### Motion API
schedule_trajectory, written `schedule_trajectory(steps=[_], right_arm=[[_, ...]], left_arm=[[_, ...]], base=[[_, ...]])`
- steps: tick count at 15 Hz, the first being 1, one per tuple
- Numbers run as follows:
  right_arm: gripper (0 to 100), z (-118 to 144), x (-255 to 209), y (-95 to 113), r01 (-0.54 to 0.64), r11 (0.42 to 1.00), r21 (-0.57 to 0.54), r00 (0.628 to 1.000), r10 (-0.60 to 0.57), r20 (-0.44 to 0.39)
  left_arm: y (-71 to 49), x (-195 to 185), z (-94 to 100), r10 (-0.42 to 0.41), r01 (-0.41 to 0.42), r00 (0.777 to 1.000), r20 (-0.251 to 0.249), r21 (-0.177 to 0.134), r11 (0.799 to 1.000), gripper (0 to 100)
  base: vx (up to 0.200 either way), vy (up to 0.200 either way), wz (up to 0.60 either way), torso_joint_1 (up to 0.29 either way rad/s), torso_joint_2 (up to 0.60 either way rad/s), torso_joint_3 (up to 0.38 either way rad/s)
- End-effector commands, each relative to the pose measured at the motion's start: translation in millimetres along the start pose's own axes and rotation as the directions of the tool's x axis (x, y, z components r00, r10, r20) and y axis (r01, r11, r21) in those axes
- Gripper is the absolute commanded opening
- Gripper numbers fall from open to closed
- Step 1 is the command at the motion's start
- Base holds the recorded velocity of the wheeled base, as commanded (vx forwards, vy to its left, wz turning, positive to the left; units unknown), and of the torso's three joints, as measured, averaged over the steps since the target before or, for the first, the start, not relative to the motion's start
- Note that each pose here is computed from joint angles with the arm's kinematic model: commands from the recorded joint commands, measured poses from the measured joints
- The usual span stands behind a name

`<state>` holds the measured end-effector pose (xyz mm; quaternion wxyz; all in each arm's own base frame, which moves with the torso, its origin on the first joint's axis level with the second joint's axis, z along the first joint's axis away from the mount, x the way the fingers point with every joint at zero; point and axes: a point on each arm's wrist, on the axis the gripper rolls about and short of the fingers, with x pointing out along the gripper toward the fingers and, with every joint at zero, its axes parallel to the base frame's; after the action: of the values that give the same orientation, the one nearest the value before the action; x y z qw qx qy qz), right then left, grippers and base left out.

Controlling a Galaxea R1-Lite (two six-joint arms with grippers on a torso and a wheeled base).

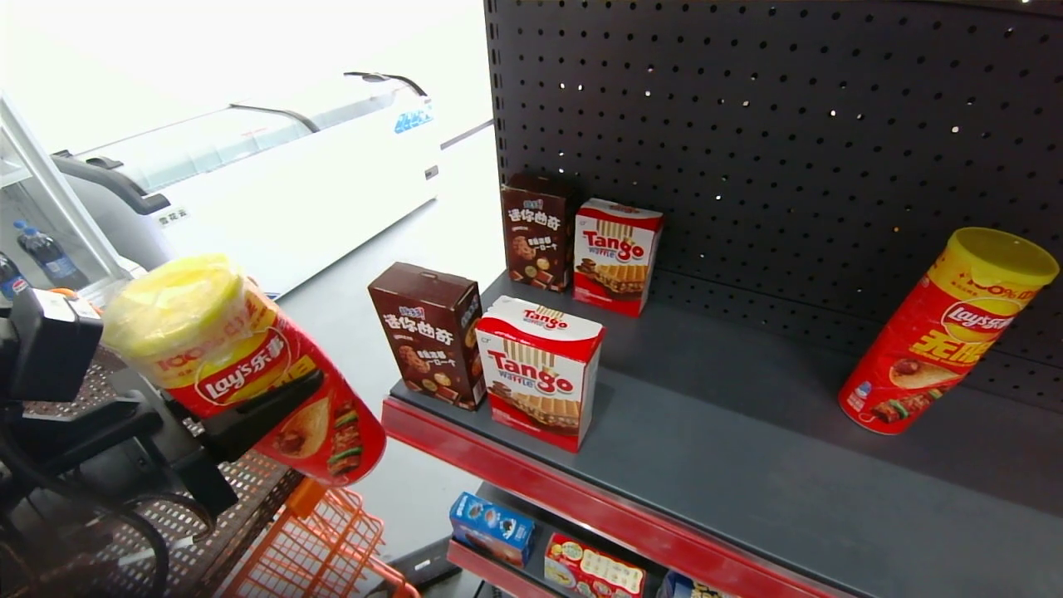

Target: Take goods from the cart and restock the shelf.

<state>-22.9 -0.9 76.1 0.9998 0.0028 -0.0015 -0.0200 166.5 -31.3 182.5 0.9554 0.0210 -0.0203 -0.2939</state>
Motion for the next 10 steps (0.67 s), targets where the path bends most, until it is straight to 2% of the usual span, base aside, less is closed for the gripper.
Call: schedule_trajectory(steps=[1, 2, 4, 8, 10], right_arm=[[100, 0, 0, 0, 0.000, 1.000, -0.001, 1.000, 0.000, 0.000], [100, 0, 0, 0, -0.002, 1.000, -0.001, 1.000, 0.002, 0.000], [100, 0, 0, 0, -0.002, 1.000, -0.001, 1.000, 0.002, -0.001], [100, 0, 0, 0, -0.002, 1.000, -0.001, 1.000, 0.002, 0.000], [100, 0, 0, 0, -0.002, 1.000, -0.001, 1.000, 0.002, 0.000]], left_arm=[[-0.2, 1, -0.6, -0.013, 0.013, 1.000, -0.004, -0.007, 1.000, 0], [0.2, 2, 1.0, -0.047, 0.047, 0.999, -0.007, -0.028, 0.999, 0], [1.7, 6, 4.3, -0.064, 0.062, 0.997, -0.034, -0.046, 0.997, 0], [2.5, 11, 12.4, -0.111, 0.108, 0.992, -0.058, -0.065, 0.992, 0], [0.7, 10, 10.7, -0.143, 0.135, 0.986, -0.086, -0.087, 0.987, 0]], base=[[0.000, 0.000, 0.00, 0.000, 0.00, 0.000], [0.000, 0.000, 0.00, 0.000, 0.00, 0.000], [0.000, 0.000, 0.00, 0.000, 0.00, 0.000], [0.000, 0.000, 0.00, 0.000, 0.00, 0.000], [0.000, 0.000, 0.00, 0.000, 0.00, 0.000]])
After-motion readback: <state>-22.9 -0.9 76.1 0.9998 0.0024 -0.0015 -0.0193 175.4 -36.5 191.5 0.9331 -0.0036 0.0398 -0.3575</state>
